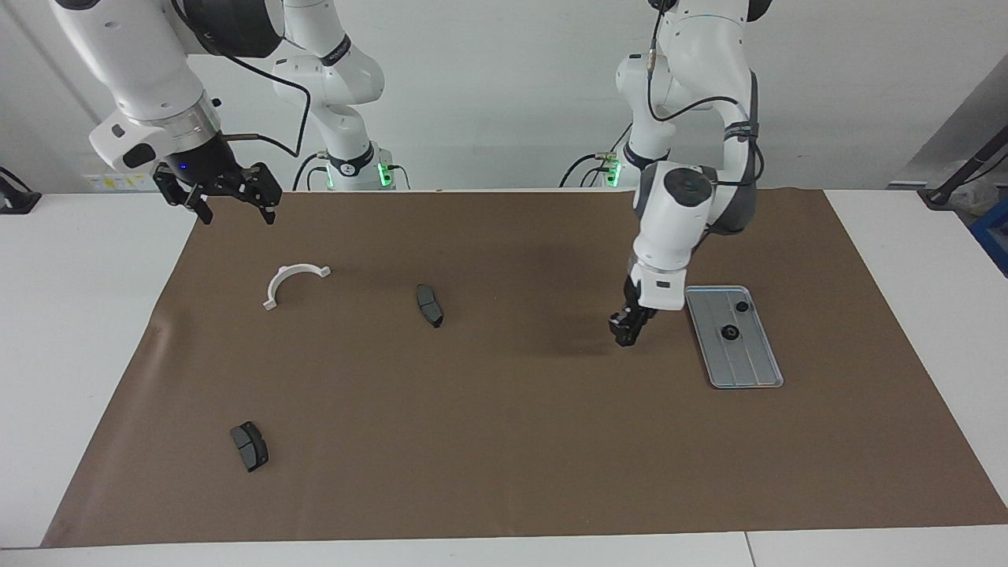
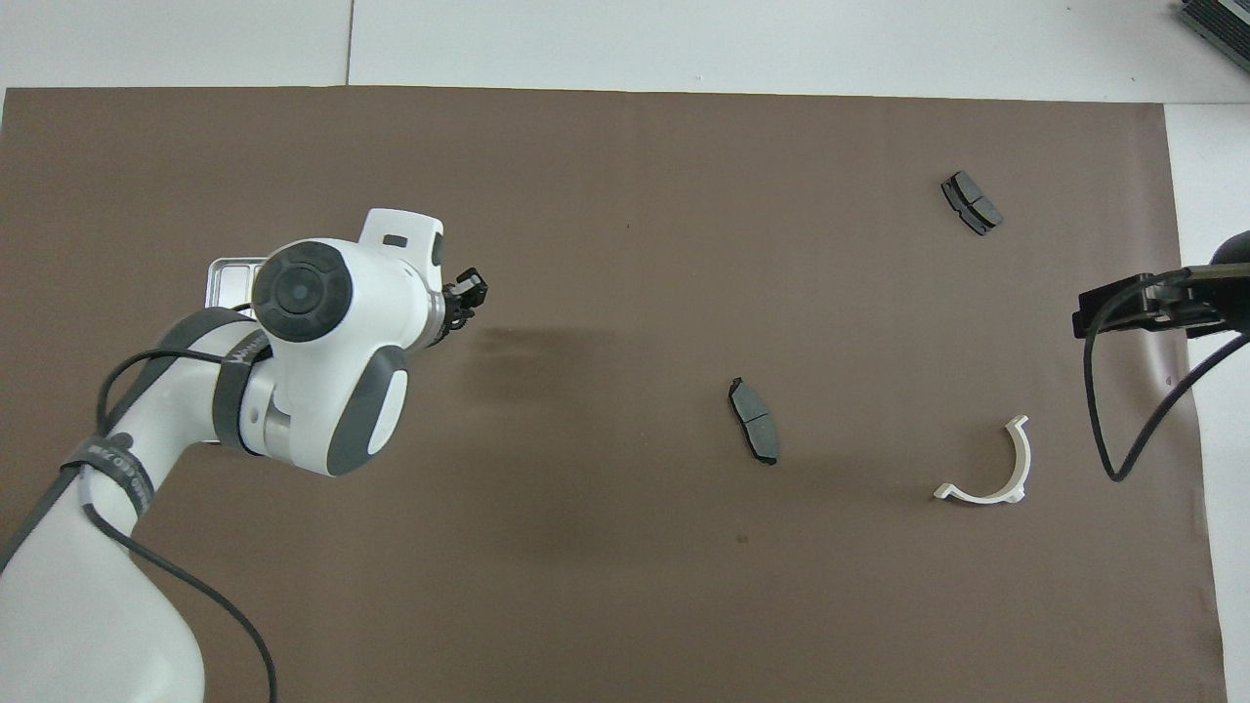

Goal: Place bearing gear from tray to pile
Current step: 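Carry the bearing to mid-table with the left gripper while the right gripper approaches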

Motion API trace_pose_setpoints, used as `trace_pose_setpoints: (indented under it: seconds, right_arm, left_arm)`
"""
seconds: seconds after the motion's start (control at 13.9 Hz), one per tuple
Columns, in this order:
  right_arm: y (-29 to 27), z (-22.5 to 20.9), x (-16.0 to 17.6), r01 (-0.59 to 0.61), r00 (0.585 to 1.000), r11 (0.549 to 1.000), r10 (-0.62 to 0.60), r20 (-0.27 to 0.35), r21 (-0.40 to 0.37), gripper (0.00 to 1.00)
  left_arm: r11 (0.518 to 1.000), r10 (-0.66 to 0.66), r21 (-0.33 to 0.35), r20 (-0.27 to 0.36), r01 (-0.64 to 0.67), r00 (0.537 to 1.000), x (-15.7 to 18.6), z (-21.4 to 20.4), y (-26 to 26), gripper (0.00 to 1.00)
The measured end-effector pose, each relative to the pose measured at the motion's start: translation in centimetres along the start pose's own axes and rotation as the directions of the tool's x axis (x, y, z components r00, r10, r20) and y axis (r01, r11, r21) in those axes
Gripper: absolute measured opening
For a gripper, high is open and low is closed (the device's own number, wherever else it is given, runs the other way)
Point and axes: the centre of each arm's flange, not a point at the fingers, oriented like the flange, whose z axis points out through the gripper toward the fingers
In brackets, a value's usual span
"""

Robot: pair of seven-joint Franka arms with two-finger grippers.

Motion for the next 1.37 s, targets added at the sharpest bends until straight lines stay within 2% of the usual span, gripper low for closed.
trace_pose_setpoints:
  seconds: [0.29,0.43,0.79,1.01,1.08,1.37]
  right_arm:
    - [0.0,-0.1,0.2,0.000,1.000,1.000,0.000,-0.017,0.000,1.00]
    - [-0.1,-0.1,0.8,0.002,0.998,1.000,-0.002,-0.068,0.001,1.00]
    - [-0.5,1.7,1.3,0.007,0.997,1.000,-0.007,-0.076,0.002,1.00]
    - [-2.5,3.3,2.2,0.035,0.995,0.999,-0.034,-0.097,0.007,1.00]
    - [-4.0,4.4,2.8,0.029,0.993,1.000,-0.028,-0.110,0.010,1.00]
    - [-14.2,11.6,5.1,-0.007,0.994,1.000,0.009,-0.104,0.025,1.00]
  left_arm:
    - [0.978,0.209,-0.014,0.029,-0.209,0.977,-10.0,0.6,6.0,0.35]
    - [0.933,0.359,-0.027,0.028,-0.358,0.933,-12.8,1.4,7.4,0.35]
    - [0.828,0.560,-0.028,0.018,-0.560,0.828,-12.2,3.3,8.0,0.35]
    - [0.805,0.593,-0.038,0.005,-0.592,0.805,-12.0,4.5,9.5,0.35]
    - [0.801,0.598,-0.045,-0.003,-0.597,0.802,-12.2,4.7,9.9,0.43]
    - [0.808,0.584,-0.075,-0.027,-0.585,0.811,-11.7,3.4,11.1,0.88]
